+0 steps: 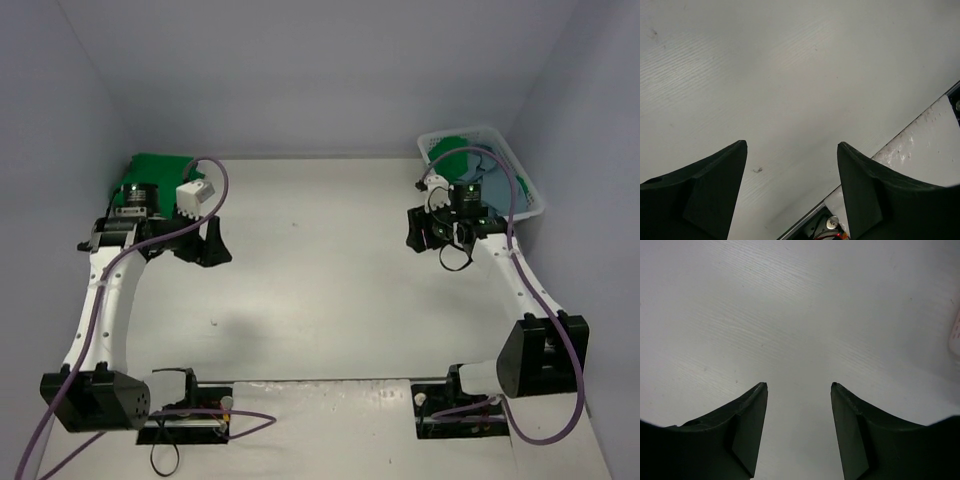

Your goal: Fold and stack the t-shirts

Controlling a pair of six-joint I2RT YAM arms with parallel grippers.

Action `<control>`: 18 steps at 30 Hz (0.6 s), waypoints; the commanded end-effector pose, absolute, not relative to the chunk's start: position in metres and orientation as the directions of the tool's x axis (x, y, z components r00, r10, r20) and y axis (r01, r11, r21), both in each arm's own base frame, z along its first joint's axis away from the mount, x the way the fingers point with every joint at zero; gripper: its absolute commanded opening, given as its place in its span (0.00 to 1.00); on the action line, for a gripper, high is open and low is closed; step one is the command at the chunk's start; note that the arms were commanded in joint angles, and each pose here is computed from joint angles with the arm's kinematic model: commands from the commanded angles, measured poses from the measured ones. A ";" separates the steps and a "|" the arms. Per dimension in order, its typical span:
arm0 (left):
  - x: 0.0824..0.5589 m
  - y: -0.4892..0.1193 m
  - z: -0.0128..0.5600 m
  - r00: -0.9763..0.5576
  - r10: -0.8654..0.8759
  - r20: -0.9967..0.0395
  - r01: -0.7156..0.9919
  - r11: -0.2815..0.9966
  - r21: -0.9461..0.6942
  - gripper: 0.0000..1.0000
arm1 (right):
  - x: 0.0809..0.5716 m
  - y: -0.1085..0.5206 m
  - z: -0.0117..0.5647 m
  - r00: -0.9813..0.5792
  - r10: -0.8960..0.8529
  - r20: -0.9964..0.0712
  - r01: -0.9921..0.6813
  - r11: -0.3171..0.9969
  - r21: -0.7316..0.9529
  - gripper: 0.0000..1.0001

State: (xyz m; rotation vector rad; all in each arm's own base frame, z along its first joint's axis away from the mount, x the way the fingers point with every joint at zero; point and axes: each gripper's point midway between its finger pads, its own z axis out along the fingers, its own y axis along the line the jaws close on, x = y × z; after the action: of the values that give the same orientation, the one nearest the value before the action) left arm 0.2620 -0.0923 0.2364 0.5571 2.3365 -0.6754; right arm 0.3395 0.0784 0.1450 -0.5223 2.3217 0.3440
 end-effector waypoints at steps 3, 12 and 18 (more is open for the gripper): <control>0.268 -0.078 0.264 -0.599 0.121 -0.791 0.544 0.787 -0.291 0.69 | 0.349 0.069 0.167 -0.605 -0.220 -0.766 -0.424 0.902 0.076 0.50; 0.264 -0.067 0.270 -0.580 0.050 -0.813 0.496 0.813 -0.305 0.73 | 0.345 0.060 0.172 -0.594 -0.190 -0.782 -0.415 0.905 0.095 0.51; 0.267 -0.065 0.265 -0.602 0.047 -0.797 0.484 0.815 -0.318 0.73 | 0.345 0.051 0.176 -0.587 -0.169 -0.792 -0.392 0.915 0.095 0.50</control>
State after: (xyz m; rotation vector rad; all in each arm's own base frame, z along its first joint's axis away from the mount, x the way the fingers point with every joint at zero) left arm 0.2583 -0.0648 0.2518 0.3707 2.2073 -0.6564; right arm 0.3367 0.0558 0.1546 -0.4191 2.2907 0.3385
